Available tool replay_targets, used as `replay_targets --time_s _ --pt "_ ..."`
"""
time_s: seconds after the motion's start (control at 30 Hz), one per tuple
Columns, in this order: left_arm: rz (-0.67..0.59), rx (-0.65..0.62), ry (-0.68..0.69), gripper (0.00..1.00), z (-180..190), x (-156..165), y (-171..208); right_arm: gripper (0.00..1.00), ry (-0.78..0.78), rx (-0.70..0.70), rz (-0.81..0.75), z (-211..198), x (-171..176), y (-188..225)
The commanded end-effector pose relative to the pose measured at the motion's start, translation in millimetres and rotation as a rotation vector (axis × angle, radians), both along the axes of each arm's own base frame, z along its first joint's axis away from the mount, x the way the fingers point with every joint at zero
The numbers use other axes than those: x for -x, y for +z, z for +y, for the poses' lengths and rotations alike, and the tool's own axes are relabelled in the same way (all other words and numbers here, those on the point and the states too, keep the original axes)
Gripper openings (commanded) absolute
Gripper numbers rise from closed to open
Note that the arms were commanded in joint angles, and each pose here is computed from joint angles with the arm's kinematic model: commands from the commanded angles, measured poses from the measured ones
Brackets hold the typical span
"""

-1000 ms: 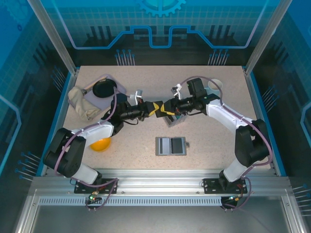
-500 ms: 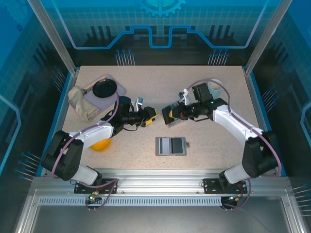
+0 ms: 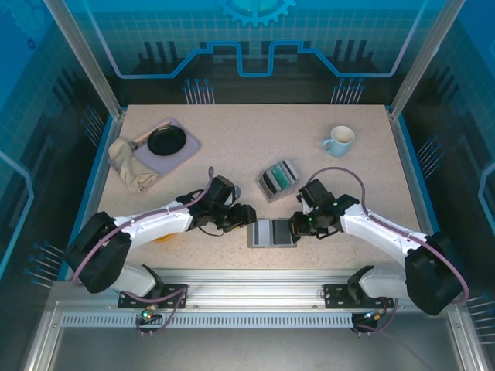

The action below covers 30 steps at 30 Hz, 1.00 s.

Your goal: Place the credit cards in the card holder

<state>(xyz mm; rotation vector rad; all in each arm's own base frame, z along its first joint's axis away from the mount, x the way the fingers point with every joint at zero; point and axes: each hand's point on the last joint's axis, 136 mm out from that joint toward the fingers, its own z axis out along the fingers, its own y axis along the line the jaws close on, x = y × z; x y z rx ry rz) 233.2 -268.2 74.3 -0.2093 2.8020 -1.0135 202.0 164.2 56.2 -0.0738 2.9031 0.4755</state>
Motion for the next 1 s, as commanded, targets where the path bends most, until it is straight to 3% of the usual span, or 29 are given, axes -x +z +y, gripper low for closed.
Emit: replay_targets --time_s 0.0,0.97 --pt "0.006 -0.062 -0.017 0.56 1.9 2.0 -10.8 0.05 -0.024 0.013 -0.033 -3.5 -3.6 0.3" --pt "0.115 -0.100 -0.050 0.35 -9.0 11.5 -62.0 0.05 -0.084 -0.077 0.025 0.8 0.8 -12.1"
